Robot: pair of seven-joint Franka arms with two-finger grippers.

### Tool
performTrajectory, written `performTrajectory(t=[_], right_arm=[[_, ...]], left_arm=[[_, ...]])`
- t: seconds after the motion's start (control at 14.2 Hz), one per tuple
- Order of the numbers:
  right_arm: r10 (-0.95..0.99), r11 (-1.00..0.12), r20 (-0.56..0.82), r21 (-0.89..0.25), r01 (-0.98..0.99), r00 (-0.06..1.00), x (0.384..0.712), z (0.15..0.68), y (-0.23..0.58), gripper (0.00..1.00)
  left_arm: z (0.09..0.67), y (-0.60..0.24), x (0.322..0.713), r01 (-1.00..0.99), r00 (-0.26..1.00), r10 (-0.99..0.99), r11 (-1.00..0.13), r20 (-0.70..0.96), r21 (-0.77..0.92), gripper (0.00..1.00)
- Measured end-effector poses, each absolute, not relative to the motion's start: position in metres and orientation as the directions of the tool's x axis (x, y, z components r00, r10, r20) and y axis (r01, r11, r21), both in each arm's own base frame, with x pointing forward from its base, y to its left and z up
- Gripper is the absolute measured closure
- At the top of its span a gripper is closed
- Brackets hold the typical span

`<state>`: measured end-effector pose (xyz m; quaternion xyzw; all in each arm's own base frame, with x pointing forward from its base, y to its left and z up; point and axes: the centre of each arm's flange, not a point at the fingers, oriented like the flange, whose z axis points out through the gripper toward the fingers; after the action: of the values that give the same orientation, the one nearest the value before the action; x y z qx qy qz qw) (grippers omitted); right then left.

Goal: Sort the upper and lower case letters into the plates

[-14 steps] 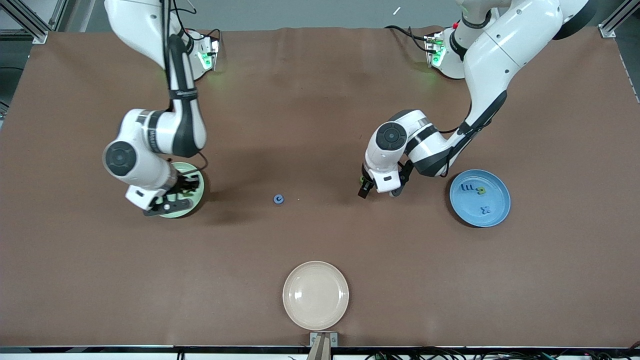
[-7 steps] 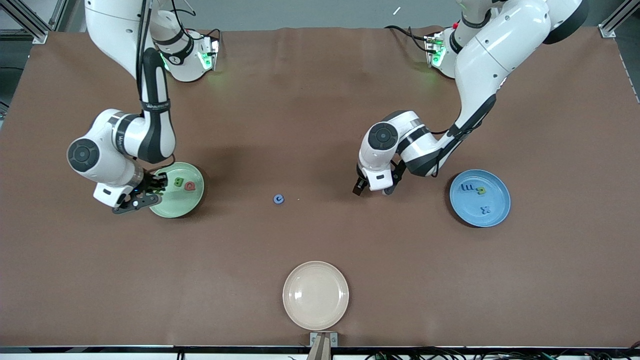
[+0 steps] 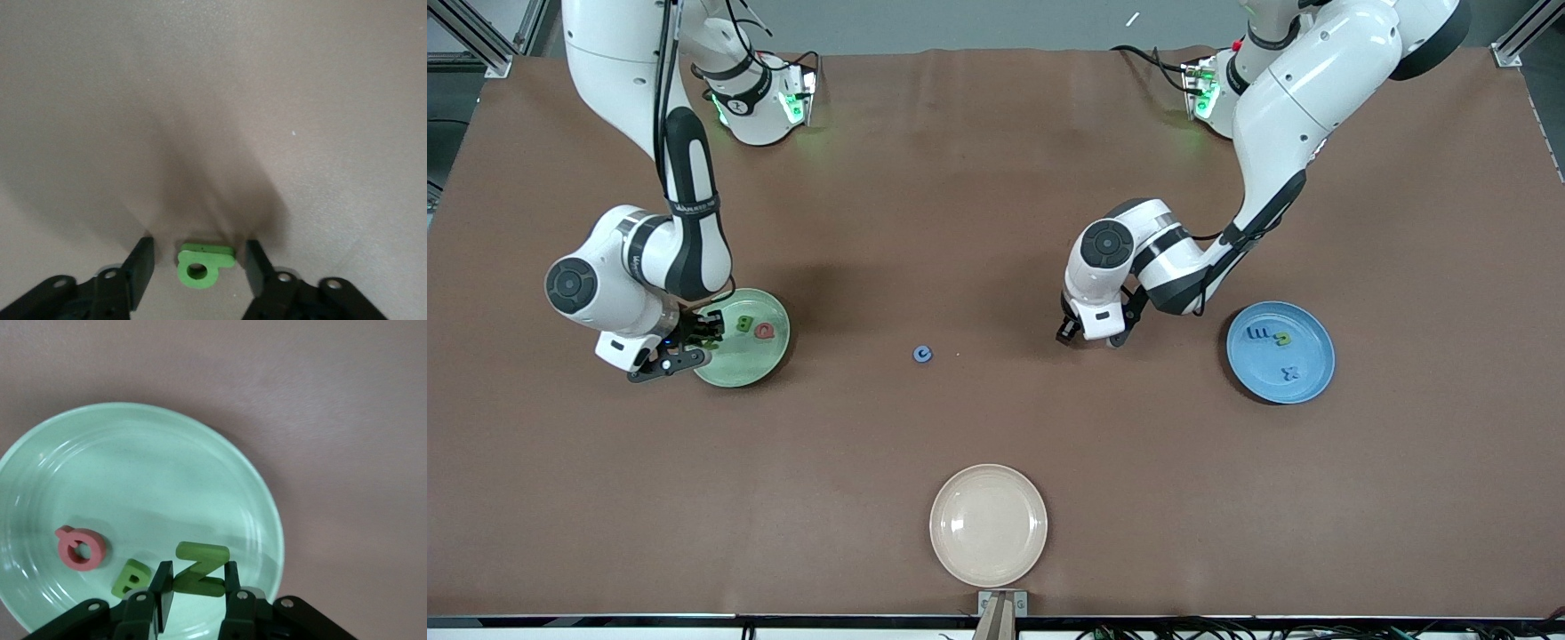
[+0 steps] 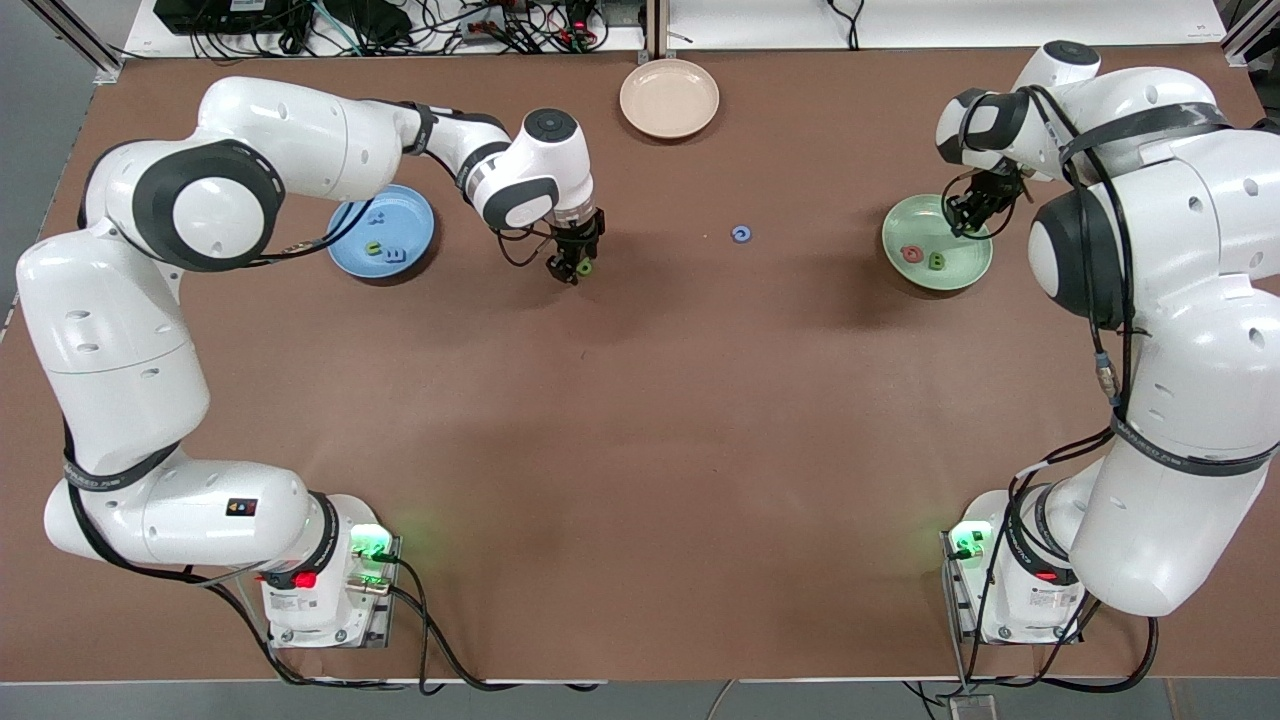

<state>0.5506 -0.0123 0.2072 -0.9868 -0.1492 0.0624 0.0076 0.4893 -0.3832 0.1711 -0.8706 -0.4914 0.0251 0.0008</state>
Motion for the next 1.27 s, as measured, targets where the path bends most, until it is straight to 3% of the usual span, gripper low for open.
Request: performTrajectory(t=[0.21, 0.35, 0.78, 0.99, 1.27], right_arm=[[0.291, -0.957, -0.123, -0.051, 0.287, 0.949, 0.549, 0.199, -0.011, 0.65], [0.293, -0.956, -0.120, -0.052, 0.288, 0.949, 0.550, 0.200, -0.010, 0.60], [0.296, -0.954, -0.123, -0.090, 0.286, 0.947, 0.566, 0.216, -0.002, 0.02], [0.226, -0.971, -0.141, -0.117, 0.211, 0.964, 0.579, 0.231, 0.021, 0.00], [0.079, -0.994, -0.154, -0.091, 0.066, 0.985, 0.581, 0.246, 0.112, 0.00]], left_arm=[[0.173, -0.384, 0.490, 0.855, 0.516, 0.855, -0.518, -0.044, -0.021, 0.46], [0.175, -0.386, 0.491, 0.856, 0.517, 0.855, -0.518, -0.046, -0.011, 0.61], [0.182, -0.378, 0.504, 0.849, 0.528, 0.848, -0.528, -0.046, 0.013, 0.63], [0.210, -0.355, 0.531, 0.834, 0.550, 0.835, -0.548, -0.024, 0.063, 0.63], [0.266, -0.277, 0.575, 0.759, 0.648, 0.762, -0.647, 0.009, 0.073, 0.63]])
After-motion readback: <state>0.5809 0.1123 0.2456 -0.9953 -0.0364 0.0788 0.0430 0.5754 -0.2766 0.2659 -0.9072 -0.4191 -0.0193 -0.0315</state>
